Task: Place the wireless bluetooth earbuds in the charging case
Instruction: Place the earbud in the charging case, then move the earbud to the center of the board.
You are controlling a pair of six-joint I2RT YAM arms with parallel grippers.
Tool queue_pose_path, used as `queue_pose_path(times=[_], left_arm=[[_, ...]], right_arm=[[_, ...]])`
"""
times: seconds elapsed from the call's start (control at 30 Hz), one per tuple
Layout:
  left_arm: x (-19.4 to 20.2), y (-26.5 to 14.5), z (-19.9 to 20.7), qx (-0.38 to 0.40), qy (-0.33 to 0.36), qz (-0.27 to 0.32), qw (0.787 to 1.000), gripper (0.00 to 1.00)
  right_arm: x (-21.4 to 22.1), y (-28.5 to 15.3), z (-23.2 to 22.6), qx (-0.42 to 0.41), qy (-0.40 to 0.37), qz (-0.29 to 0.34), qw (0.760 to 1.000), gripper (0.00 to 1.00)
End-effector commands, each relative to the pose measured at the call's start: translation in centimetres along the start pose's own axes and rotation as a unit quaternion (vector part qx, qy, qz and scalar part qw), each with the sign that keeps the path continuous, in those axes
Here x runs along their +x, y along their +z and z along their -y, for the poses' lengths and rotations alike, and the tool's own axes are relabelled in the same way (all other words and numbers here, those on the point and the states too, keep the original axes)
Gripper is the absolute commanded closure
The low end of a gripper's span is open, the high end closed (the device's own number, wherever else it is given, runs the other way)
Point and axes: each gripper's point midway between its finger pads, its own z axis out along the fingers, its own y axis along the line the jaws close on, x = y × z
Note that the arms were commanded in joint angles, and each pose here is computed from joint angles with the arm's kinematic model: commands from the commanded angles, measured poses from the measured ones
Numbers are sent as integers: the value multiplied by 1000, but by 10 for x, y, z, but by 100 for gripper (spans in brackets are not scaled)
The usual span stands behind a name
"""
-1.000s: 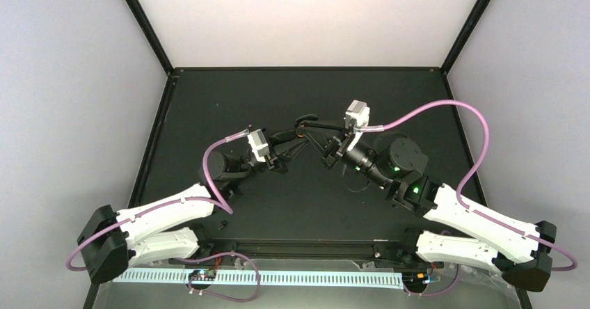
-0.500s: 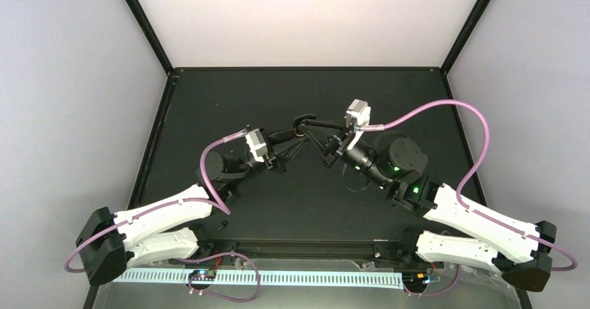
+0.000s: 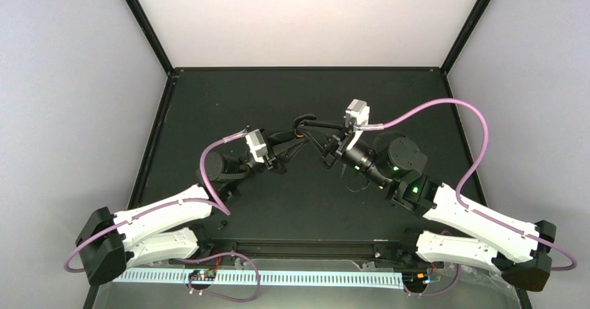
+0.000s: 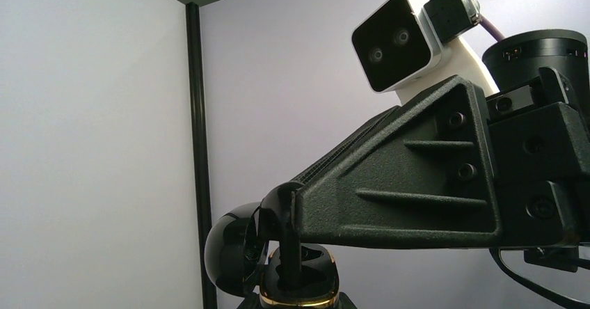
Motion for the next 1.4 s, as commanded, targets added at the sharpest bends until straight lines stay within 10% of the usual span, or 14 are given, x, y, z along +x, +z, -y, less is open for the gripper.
queue_pose_path(times=[0.0,0.37,0.93,1.37], left_arm=[[-23,1,0,-2,3,35,999,98],[-27,1,0,-5,3,41,999,99],[-23,-1,0,-6,0,34,999,98],[-17,-18,-11,-48,-3,20,999,98]], right_arm=[[0,2,-8,-16,15,-5,1000,99],[7,3,-4,-7,18,-18,1000,99],[5,-2,12,40,17,-19,999,69],[-63,-63,7,41,16,24,999,20]])
